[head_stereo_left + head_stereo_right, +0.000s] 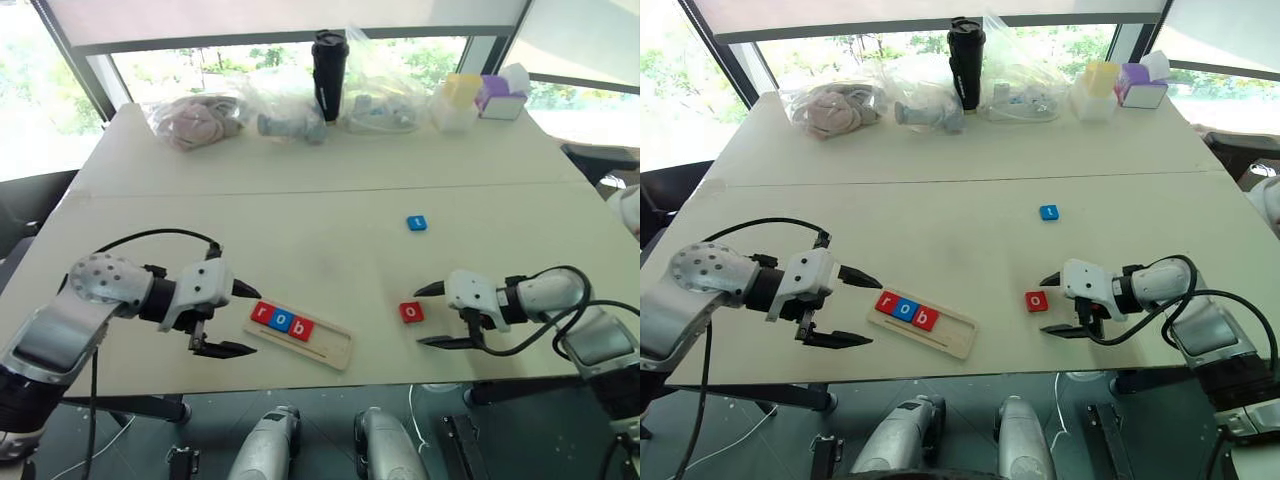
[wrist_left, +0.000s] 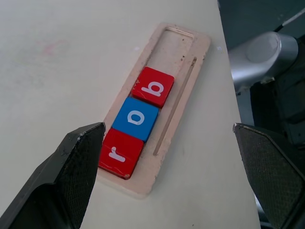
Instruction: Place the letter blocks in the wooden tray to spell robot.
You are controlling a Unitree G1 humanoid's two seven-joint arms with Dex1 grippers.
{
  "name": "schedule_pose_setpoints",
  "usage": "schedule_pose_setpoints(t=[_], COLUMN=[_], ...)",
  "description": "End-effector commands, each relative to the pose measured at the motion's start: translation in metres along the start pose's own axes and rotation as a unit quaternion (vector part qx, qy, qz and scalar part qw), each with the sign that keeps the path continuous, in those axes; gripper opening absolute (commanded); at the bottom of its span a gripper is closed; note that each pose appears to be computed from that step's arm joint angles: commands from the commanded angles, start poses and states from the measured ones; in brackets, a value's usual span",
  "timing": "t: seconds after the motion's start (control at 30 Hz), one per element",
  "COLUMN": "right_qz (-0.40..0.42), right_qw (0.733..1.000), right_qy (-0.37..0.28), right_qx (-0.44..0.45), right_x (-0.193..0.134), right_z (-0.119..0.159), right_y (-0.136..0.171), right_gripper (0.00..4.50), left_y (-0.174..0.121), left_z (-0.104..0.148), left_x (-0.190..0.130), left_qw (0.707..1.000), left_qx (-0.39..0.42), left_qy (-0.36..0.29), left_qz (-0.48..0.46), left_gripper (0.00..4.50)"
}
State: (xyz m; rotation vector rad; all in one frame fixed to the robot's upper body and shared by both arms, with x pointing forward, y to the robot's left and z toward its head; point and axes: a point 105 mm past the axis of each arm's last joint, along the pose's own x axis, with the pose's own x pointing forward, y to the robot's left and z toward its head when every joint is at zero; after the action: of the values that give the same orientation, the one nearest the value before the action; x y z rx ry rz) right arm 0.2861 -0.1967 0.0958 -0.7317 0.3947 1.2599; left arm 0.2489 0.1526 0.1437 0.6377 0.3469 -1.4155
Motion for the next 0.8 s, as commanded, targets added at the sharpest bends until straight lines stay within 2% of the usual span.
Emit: schedule_pose_setpoints(t=[0.03, 0.1, 0.13, 0.33, 0.43, 0.53, 0.67, 0.73, 0.8], right_qz=[-0.009, -0.007, -0.009, -0.044, -0.059, -0.068, -0.095, -0.134, -0.145], right_qw=[1.0, 1.0, 1.0, 0.997, 0.992, 0.985, 0.979, 0.978, 0.975], right_qy=[-0.004, -0.008, -0.012, -0.038, -0.069, -0.085, -0.075, -0.04, -0.034], right_qx=[-0.003, 0.001, 0.005, 0.049, 0.092, 0.13, 0.162, 0.155, 0.167], right_x=[0.002, 0.003, 0.002, -0.008, -0.005, 0.006, 0.023, 0.033, 0.044], right_z=[0.001, 0.002, 0.005, 0.032, 0.074, 0.1, 0.112, 0.107, 0.109], right_y=[-0.007, -0.007, -0.008, -0.012, 0.002, 0.017, 0.026, 0.024, 0.026], right_gripper=[2.44, 1.44, 1.15, 1.15, 1.15, 1.15, 1.15, 1.15, 1.15], left_y=[0.001, 0.001, 0.002, 0.002, 0.008, 0.011, 0.013, 0.013, 0.013], left_z=[0.008, 0.008, 0.008, 0.003, 0.0, 0.001, 0.006, 0.006, 0.005], left_x=[0.002, 0.003, 0.003, 0.002, -0.003, -0.004, -0.002, 0.001, 0.004], left_qw=[1.0, 1.0, 1.0, 1.0, 0.999, 0.999, 0.999, 1.0, 1.0], left_qx=[0.023, 0.024, 0.023, 0.017, 0.008, 0.006, 0.007, 0.009, 0.012], left_qy=[-0.004, -0.005, -0.005, 0.0, 0.001, 0.0, -0.006, -0.008, -0.007], left_qz=[0.003, 0.005, 0.006, 0.016, 0.034, 0.041, 0.038, 0.029, 0.02], left_gripper=[4.5, 4.5, 4.5, 4.5, 4.5, 4.5, 4.5, 4.5, 4.5])
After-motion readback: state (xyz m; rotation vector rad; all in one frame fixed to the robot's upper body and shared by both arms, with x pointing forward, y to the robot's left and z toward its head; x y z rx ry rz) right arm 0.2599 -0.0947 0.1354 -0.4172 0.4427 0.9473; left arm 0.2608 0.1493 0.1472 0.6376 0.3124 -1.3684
